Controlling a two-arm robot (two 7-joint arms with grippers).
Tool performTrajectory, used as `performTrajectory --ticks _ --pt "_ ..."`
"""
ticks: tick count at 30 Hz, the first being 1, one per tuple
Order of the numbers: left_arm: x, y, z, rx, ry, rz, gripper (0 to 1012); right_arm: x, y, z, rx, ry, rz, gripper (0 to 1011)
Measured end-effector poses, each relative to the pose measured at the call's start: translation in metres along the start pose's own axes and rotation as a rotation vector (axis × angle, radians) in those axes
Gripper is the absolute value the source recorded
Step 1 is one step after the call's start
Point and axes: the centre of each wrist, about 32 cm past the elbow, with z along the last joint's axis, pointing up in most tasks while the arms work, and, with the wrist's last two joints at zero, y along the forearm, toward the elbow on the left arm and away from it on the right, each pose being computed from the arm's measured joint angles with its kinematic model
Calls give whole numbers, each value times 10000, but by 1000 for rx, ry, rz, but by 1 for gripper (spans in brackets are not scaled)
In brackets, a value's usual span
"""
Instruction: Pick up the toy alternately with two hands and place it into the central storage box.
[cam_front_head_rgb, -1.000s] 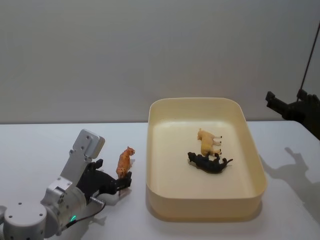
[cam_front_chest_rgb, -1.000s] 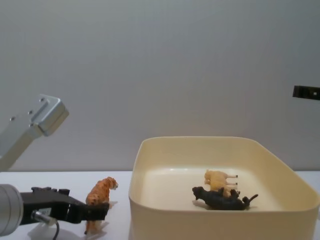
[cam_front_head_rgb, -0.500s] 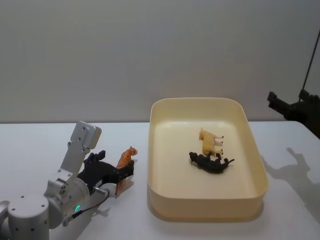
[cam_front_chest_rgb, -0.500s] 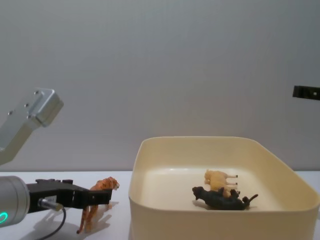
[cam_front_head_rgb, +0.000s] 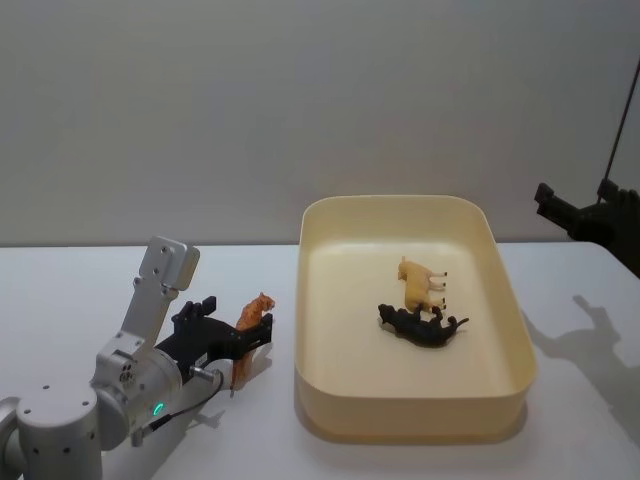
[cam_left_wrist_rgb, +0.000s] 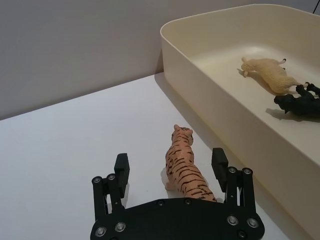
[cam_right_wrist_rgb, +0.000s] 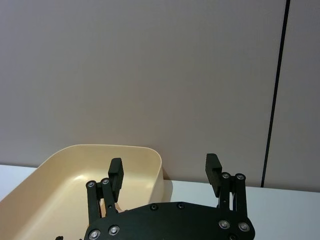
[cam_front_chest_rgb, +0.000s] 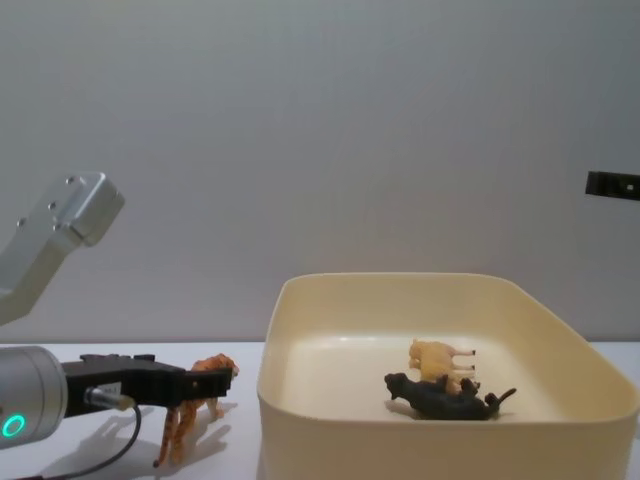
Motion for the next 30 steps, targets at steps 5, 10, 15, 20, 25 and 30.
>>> performTrajectory --ticks 5,10,15,20,25,30 --pt "6 -9 1 -2 7 -3 1001 0 0 0 0 0 0 1001" --pt "8 -14 1 -4 11 -6 1001 0 0 0 0 0 0 1001" --pt "11 -17 3 -4 13 -7 1001 0 0 0 0 0 0 1001" --pt "17 -12 7 8 13 -8 1001 0 0 0 0 0 0 1001" --pt "21 -3 19 25 10 -10 1001 0 0 0 0 0 0 1001" --pt "25 5 27 43 6 -12 1001 0 0 0 0 0 0 1001"
